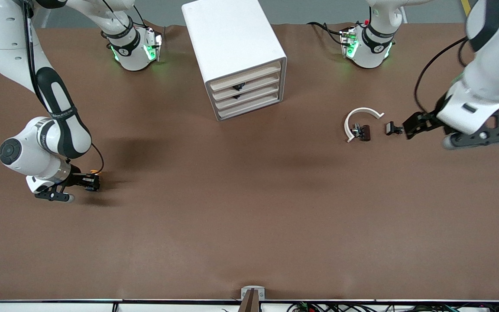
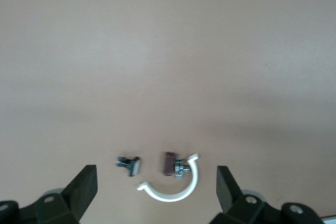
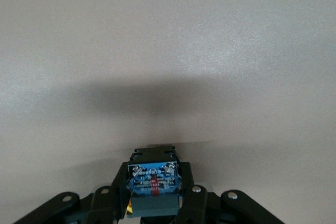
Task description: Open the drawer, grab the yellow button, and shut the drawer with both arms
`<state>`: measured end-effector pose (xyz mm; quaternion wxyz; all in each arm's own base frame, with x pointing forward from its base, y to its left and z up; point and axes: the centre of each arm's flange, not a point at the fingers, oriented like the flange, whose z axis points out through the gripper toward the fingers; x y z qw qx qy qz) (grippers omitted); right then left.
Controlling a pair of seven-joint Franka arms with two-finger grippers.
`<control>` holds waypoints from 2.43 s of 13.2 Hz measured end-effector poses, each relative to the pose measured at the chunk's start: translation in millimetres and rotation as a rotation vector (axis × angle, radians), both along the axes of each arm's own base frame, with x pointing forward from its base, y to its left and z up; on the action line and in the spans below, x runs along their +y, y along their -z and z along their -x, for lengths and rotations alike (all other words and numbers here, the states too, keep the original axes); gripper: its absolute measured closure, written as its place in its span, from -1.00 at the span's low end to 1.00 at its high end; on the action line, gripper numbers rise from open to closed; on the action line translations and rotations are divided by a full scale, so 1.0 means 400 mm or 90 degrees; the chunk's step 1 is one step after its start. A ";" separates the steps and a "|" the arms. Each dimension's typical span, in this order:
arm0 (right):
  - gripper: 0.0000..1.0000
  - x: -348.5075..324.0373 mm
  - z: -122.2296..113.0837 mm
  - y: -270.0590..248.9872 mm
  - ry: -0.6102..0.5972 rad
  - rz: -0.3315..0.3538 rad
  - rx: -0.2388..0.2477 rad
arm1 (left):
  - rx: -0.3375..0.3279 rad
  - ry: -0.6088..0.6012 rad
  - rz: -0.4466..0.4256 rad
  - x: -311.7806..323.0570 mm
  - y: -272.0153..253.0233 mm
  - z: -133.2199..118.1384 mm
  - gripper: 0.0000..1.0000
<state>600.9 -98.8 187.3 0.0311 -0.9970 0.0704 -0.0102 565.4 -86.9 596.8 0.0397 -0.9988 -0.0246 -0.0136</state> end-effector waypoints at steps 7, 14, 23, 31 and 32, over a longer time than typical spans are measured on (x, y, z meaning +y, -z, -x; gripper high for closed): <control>-0.36 -0.007 -0.031 -0.014 -0.001 0.003 -0.013 | -0.017 0.021 0.021 0.146 -0.095 0.090 -1.00; -1.00 0.018 -0.123 -0.510 -0.087 0.000 0.062 | -0.005 0.024 0.020 0.131 -0.102 0.110 -1.00; -1.00 0.095 -0.130 -0.857 -0.128 0.019 0.045 | 0.009 0.022 0.019 0.136 -0.137 0.130 -1.00; -1.00 0.075 0.012 -1.065 -0.167 0.021 0.032 | 0.011 0.027 0.036 0.123 -0.152 0.135 -1.00; -1.00 0.076 0.043 -1.082 -0.168 0.024 0.025 | 0.010 0.027 0.038 0.122 -0.154 0.135 -1.00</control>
